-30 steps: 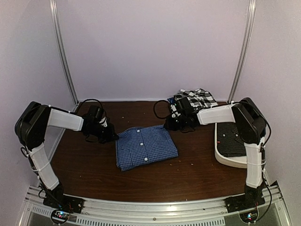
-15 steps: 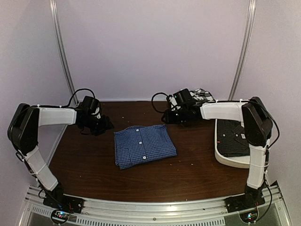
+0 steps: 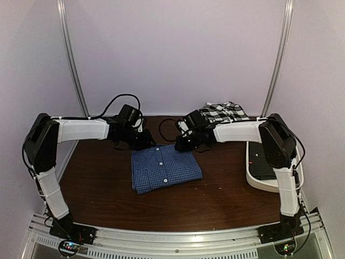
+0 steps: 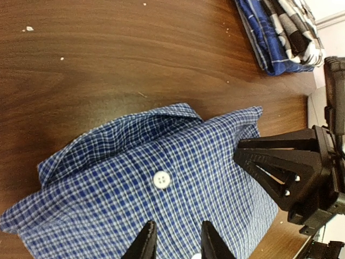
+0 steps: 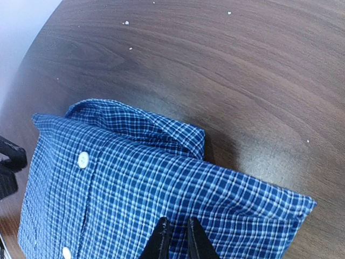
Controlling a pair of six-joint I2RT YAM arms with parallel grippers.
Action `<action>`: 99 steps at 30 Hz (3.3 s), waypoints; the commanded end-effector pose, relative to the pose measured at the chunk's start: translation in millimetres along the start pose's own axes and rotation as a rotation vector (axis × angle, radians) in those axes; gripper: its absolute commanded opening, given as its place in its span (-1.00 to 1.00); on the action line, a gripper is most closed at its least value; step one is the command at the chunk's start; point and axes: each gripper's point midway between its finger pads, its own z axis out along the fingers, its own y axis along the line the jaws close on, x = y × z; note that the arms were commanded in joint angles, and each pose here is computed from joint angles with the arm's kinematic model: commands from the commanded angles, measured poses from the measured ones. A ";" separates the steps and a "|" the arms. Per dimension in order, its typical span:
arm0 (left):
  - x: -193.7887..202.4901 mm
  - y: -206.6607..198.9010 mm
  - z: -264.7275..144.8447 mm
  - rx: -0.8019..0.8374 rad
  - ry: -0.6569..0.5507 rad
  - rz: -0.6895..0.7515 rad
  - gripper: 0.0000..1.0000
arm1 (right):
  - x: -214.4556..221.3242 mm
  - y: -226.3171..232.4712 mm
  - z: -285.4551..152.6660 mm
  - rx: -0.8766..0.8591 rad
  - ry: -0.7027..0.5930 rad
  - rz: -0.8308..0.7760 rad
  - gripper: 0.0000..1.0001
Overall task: Fold and stack the long sleeve shirts
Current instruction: Fold the 2/3-rectangle-folded shirt at the center of the board, then smooth out the square-folded shirt at the center of the board, then pick up the square-folded shirt from the center of the board.
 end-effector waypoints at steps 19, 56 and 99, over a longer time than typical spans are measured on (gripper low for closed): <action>-31.5 62.8 77.6 -0.101 0.043 -0.019 -0.48 | -26.1 -59.8 29.5 0.028 0.001 0.196 -0.55; -6.3 121.7 23.3 -0.060 0.057 -0.186 -0.53 | 94.9 -4.3 -43.1 0.068 0.154 0.031 -0.29; 150.8 96.4 -29.2 0.085 0.258 -0.206 0.24 | 112.0 6.0 -74.5 0.026 0.091 0.093 0.50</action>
